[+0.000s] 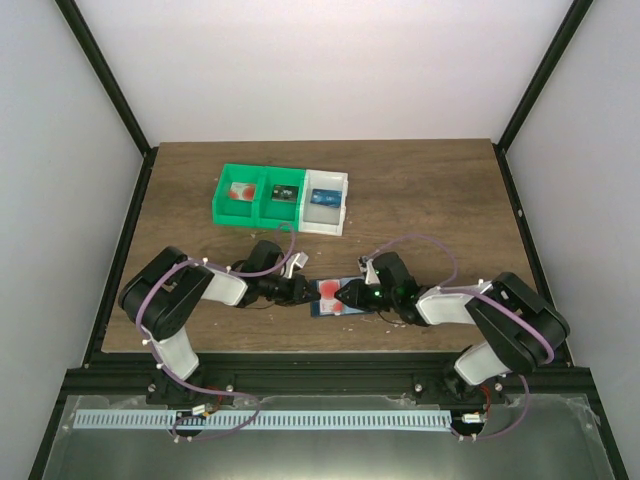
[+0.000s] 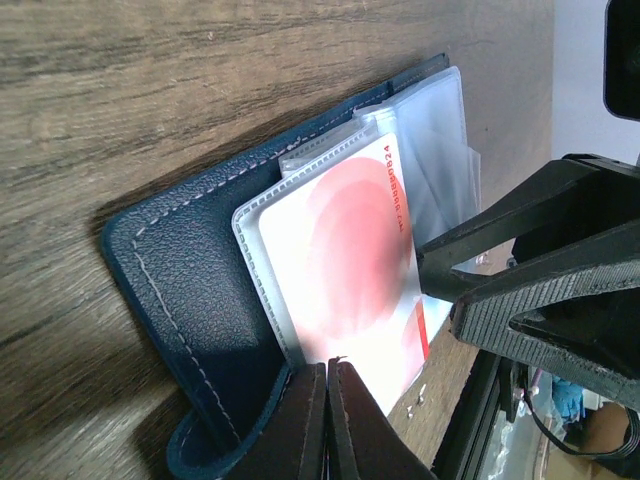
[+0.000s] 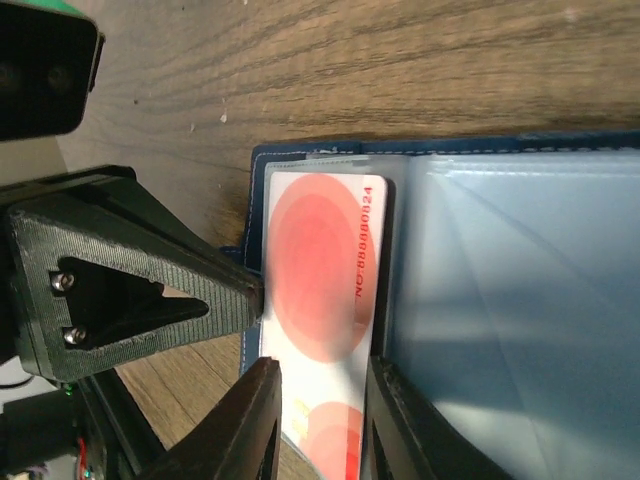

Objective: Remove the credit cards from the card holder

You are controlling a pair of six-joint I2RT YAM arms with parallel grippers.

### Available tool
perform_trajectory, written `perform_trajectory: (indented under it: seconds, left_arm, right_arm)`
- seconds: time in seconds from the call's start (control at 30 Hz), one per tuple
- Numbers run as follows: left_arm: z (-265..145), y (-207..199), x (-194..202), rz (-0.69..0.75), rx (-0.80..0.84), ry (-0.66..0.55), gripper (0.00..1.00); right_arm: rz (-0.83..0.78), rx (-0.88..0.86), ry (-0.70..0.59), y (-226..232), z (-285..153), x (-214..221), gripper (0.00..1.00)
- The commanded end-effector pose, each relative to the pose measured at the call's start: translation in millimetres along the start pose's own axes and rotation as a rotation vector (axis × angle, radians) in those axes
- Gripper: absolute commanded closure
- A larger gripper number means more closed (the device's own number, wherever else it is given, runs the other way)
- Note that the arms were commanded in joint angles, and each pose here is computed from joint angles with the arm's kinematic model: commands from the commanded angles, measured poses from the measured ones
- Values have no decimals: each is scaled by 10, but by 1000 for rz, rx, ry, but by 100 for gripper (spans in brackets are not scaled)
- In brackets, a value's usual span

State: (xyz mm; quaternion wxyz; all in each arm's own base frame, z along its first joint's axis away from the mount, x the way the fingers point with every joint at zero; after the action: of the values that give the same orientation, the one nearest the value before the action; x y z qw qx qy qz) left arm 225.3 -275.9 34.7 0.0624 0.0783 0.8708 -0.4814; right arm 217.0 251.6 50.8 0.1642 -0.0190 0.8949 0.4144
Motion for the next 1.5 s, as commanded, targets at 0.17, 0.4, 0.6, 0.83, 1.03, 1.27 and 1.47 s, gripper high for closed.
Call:
perform_trajectory:
  seconds: [0.17, 0.4, 0.6, 0.83, 1.03, 1.27, 1.47]
  left_arm:
    - [20, 188, 61, -17, -65, 5, 96]
    - [20, 187, 60, -17, -65, 5, 97]
    - [-8, 232, 35, -7, -112, -11, 97]
    - [-12, 227, 13, 3, -120, -15, 98]
    - [-6, 237, 31, -2, -114, -12, 98]
    - [2, 248, 19, 1, -124, -9, 98]
    - [10, 301, 28, 1, -145, -7, 99]
  right_arm:
    - [0, -106, -29, 119, -72, -63, 81]
    - [25, -88, -24, 63, -46, -57, 82]
    - [19, -8, -59, -17, -77, -132, 78]
    - [32, 14, -32, -89, 26, -124, 77]
    - [24, -30, -3, -43, 77, -92, 79]
    - [29, -58, -30, -6, 40, -107, 95]
    - [37, -73, -41, -28, -16, -84, 100]
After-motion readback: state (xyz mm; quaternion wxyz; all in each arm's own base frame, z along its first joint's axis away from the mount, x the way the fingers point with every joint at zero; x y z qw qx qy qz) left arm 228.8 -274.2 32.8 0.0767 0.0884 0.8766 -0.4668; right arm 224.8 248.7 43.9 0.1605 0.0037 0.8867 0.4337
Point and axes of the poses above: each gripper's point midway between its finger pads, its own z axis out along the fingers, its own y axis along the line the jaws close on, x = y × z, the point moved 2 cm from there along -z, back along the fingers, and after that the axes turned 1 degree about -z, right-handed, at the moved point
